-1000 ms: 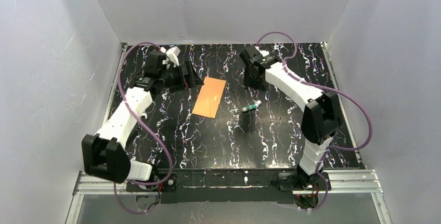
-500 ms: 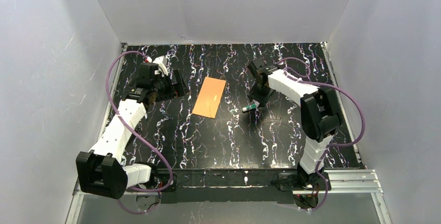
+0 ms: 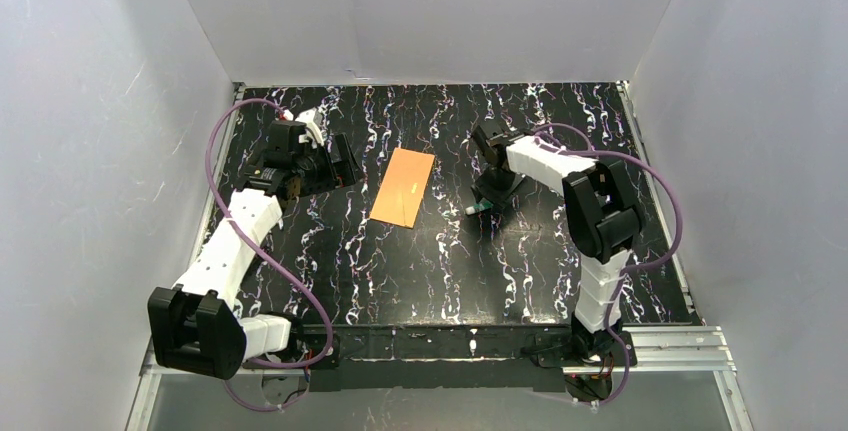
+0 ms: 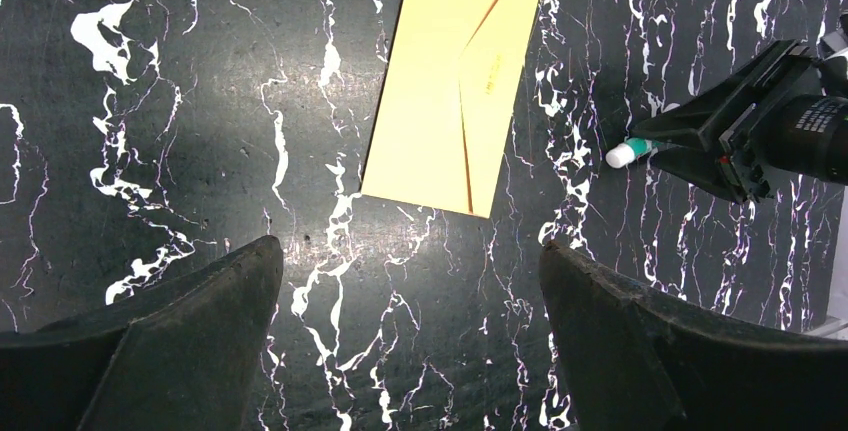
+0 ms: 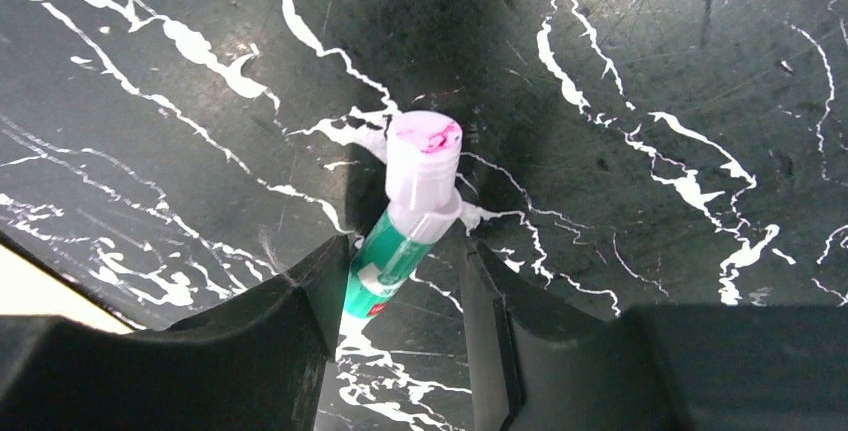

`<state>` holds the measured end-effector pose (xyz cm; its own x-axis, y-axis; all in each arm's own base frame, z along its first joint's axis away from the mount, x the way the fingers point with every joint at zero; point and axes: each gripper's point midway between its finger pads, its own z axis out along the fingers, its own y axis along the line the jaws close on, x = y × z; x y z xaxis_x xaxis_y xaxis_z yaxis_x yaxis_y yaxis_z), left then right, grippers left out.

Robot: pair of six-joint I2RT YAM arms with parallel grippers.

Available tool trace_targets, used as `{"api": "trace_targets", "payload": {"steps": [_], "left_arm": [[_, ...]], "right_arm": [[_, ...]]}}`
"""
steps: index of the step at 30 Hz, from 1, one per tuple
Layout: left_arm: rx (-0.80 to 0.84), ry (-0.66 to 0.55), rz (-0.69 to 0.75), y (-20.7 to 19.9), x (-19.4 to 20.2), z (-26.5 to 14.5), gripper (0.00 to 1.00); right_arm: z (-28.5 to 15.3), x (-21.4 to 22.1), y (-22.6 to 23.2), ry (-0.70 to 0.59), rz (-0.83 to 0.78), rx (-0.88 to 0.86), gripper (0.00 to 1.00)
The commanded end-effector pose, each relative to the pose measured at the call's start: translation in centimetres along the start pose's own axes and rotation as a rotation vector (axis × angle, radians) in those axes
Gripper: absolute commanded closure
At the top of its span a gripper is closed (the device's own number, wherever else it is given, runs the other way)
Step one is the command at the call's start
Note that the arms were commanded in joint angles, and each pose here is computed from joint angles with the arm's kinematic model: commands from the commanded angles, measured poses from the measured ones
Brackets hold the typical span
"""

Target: Place the letter into the envelope and seal it

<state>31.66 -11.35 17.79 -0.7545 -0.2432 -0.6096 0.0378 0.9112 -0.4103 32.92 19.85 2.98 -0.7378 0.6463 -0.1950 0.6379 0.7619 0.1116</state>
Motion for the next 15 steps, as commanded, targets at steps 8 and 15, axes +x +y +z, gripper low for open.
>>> {"api": "trace_targets", "payload": {"steps": [8, 15], "left_arm": [[-0.086, -0.081, -0.003, 1.0, -1.9, -1.7, 0.02], [-0.094, -0.150, 0.007, 0.7, -3.5, -3.4, 0.02]], "right_arm": [[0.3, -0.1, -2.4, -0.005, 0.021, 0.168, 0.54], [-1.6, 0.2, -2.9, 0.012, -0.005, 0.148, 0.74]]}}
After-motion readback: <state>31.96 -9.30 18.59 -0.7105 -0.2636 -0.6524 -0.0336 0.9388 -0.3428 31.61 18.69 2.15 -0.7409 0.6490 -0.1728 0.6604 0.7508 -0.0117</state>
